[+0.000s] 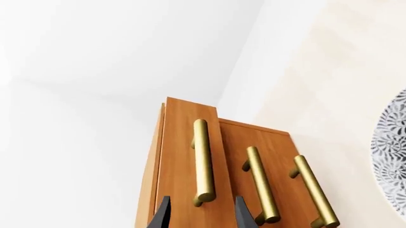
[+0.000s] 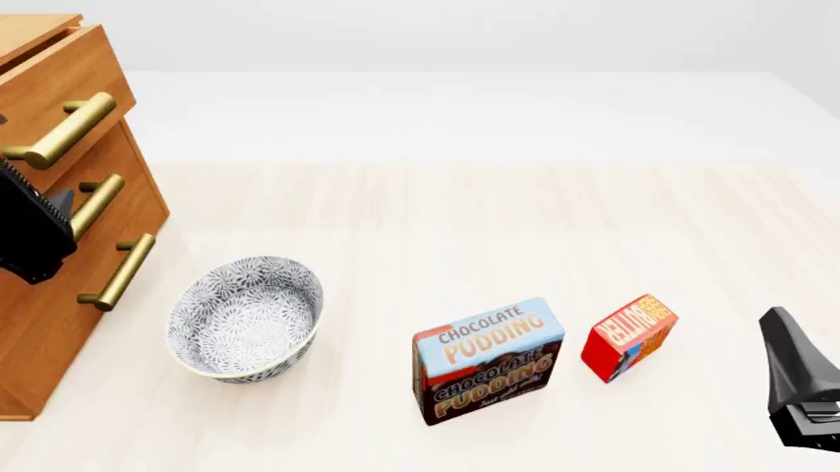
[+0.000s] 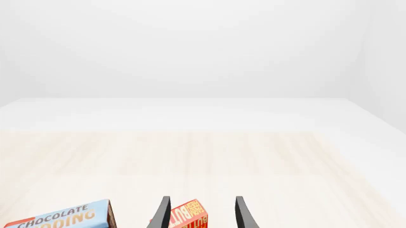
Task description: Put the butter at the back in the top drawer of the cabinet and close it.
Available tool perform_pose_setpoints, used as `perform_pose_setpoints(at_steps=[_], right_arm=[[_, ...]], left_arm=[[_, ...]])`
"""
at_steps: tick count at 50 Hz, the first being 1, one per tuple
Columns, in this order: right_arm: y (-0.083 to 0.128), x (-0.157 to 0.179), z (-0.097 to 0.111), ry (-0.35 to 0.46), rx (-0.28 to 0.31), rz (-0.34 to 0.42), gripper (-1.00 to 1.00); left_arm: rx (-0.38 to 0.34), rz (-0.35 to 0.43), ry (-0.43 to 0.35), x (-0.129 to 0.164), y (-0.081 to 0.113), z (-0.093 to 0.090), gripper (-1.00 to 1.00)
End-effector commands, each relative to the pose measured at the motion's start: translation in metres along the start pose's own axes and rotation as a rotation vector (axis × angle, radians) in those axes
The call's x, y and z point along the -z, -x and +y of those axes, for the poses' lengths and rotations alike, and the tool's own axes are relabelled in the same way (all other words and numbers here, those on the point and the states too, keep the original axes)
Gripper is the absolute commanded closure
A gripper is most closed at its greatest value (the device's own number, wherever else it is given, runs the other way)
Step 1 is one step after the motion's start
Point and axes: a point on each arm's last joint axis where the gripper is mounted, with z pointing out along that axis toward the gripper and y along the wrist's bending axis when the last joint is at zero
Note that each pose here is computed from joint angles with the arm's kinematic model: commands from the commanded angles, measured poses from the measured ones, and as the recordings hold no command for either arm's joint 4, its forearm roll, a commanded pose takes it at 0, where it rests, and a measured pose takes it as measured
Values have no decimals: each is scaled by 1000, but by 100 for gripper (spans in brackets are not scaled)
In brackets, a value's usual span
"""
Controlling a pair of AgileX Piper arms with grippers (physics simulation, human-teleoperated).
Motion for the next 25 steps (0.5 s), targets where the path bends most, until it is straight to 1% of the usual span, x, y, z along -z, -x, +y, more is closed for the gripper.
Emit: perform_pose_setpoints(at_steps=[1, 13, 20, 25], right_arm=[[0, 0, 0, 0, 0, 0, -100], [0, 0, 0, 0, 0, 0, -100], [0, 0, 0, 0, 0, 0, -100], [0, 0, 0, 0, 0, 0, -100]], left_arm=[[0, 4, -2, -7, -2, -3, -100], [-5, 4, -9, -12, -2, -6, -100], [-5, 3, -3, -14, -1, -2, -100], [-7, 1, -6, -14, -1, -4, -100]])
